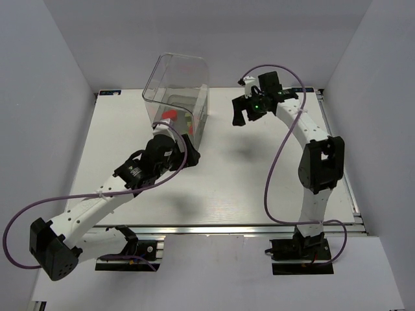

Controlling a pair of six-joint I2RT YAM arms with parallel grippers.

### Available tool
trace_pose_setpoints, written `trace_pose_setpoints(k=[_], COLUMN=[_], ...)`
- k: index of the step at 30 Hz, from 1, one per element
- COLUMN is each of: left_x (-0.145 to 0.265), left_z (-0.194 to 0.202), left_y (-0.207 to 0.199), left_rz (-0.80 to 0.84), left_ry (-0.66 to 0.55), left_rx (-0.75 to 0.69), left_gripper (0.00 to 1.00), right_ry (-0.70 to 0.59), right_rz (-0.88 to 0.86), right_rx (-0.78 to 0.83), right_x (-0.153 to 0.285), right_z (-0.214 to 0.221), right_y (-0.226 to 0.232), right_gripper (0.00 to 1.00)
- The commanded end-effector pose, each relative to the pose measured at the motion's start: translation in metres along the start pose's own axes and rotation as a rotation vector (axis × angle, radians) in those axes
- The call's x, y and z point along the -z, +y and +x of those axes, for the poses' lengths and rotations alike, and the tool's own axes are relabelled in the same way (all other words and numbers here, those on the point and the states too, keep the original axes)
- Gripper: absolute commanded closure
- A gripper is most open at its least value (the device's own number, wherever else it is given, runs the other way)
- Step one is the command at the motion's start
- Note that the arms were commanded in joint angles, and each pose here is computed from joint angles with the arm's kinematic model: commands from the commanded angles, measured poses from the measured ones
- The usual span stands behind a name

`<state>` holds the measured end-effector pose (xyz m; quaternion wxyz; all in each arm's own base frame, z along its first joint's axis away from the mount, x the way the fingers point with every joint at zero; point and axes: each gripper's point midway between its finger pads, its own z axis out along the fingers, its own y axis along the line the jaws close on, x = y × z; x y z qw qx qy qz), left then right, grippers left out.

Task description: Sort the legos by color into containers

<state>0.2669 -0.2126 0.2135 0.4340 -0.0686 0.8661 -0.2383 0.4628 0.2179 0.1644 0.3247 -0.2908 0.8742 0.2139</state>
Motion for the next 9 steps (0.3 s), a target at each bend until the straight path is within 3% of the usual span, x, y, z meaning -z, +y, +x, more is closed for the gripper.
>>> trace_pose_setpoints(k=[1,5,9], left_x=[0.005,-0.001,-0.002], left_z=[-0.021,-0.014,-0.008], left_y=[-0.034,-0.039,-0.041], left_rz=[0.146,0.176,0.199], left_ry=[-0.037,-0.015,-0.018], left_rx=[-0.068,-0.090,-0.084], left_gripper=[0.02,0.02,0.02], right_ry=[-0.083,-0.227,-0.296], right_rz=[-0.038,-0.013,0.038], right_rx=[0.078,0.196,0.188], right_x=[0.040,0.076,0.096], right_z=[-0.009,-0.001,0.000], right_y=[0.012,0.024,0.028], right_gripper=[0.11,0.11,0.11])
